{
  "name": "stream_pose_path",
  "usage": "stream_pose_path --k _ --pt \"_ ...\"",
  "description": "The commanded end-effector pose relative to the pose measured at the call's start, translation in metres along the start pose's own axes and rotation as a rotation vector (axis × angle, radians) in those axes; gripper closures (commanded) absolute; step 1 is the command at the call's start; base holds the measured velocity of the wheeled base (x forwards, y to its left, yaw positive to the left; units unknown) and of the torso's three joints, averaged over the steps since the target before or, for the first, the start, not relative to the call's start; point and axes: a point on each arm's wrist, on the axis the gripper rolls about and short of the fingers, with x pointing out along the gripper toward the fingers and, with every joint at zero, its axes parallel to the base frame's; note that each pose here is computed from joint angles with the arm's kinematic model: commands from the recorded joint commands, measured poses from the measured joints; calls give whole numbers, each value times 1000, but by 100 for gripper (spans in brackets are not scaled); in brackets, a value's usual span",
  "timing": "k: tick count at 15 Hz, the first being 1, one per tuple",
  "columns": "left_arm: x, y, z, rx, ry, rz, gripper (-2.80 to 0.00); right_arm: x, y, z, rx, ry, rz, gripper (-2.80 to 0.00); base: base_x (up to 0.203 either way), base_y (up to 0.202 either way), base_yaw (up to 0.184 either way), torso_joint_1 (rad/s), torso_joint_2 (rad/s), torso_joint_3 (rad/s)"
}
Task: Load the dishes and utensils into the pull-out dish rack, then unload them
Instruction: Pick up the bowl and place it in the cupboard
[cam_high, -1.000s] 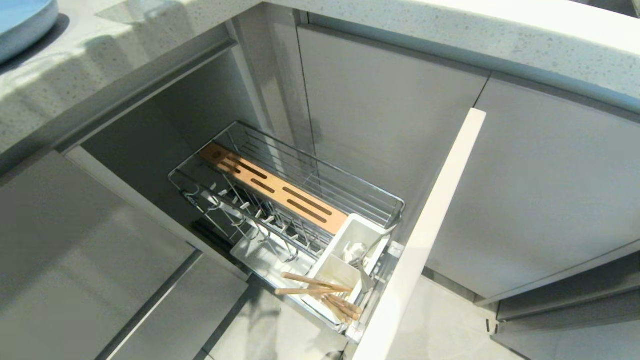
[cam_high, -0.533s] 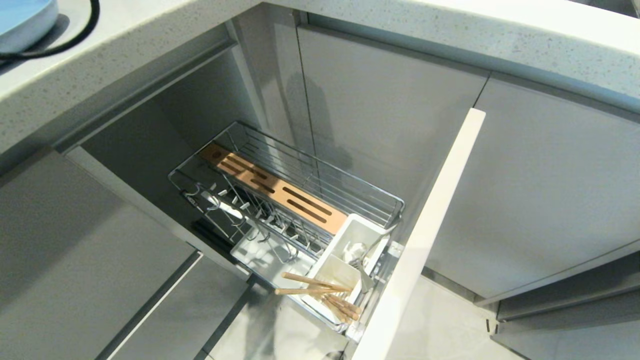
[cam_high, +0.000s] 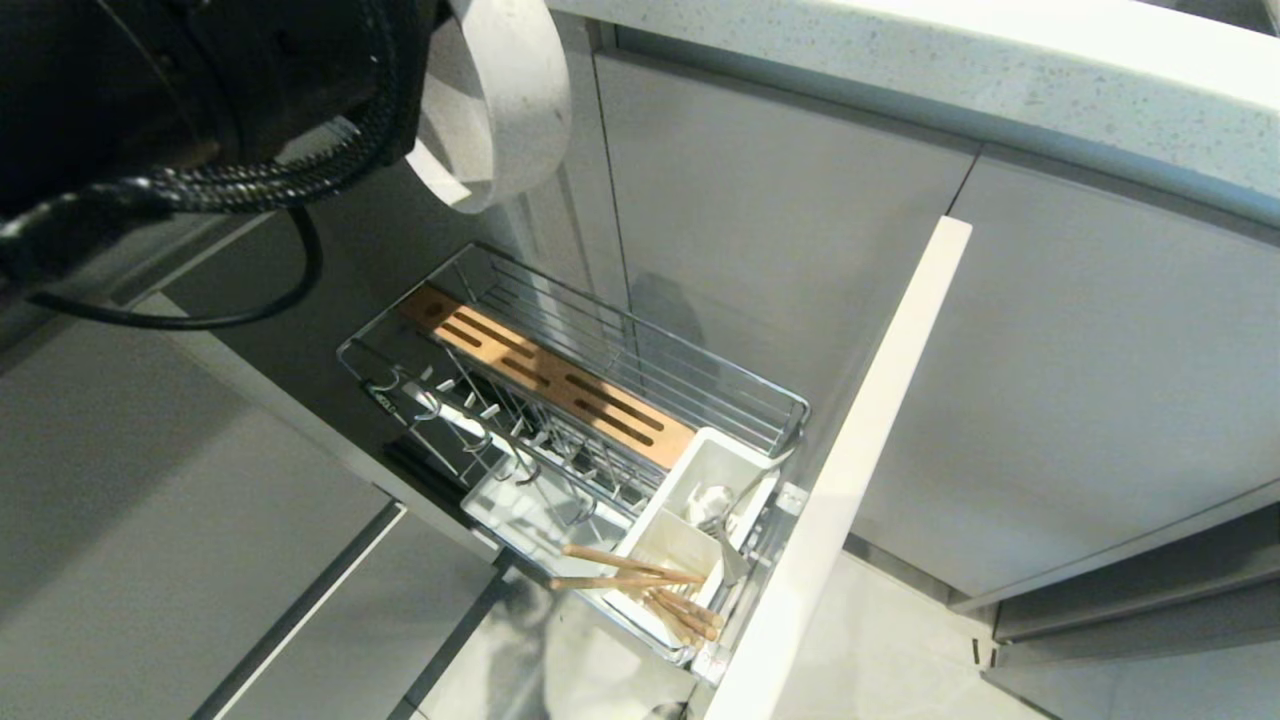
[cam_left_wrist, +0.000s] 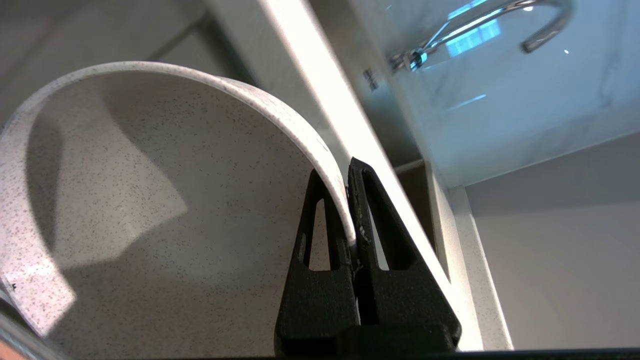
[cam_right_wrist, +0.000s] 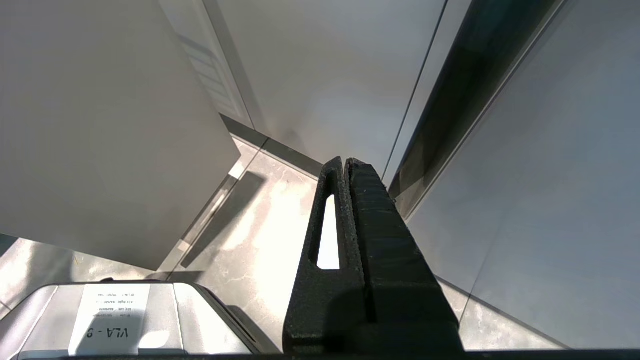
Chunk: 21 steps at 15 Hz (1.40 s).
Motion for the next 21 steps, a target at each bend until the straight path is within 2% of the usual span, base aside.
stream_pose_path --k 1,4,6,8,11,13,14,18,21 --pt "12 12 -30 -18 71 70 0 0 0 0 0 -2 0 0 0 0 0 0 0 0" --pt "13 27 -50 -67 120 125 0 0 0 0 1 -3 0 0 0 0 0 0 0 0" --pt "17 40 -63 -72 133 175 0 0 0 0 0 -1 0 0 0 0 0 0 0 0" --pt "18 54 -76 -149 131 243 0 0 0 0 1 -3 0 0 0 0 0 0 0 0" --pt "26 69 -94 -194 142 299 0 0 0 0 1 -3 0 0 0 0 0 0 0 0" --pt "33 80 -98 -270 128 331 0 0 0 0 0 -3 0 0 0 0 0 0 0 0" --pt "36 84 -101 -281 135 330 0 0 0 0 0 -3 0 0 0 0 0 0 0 0" --pt "55 103 -100 -326 81 280 0 0 0 0 1 -3 0 0 0 0 0 0 0 0" --pt "62 106 -94 -364 75 196 0 0 0 0 0 -3 0 0 0 0 0 0 0 0"
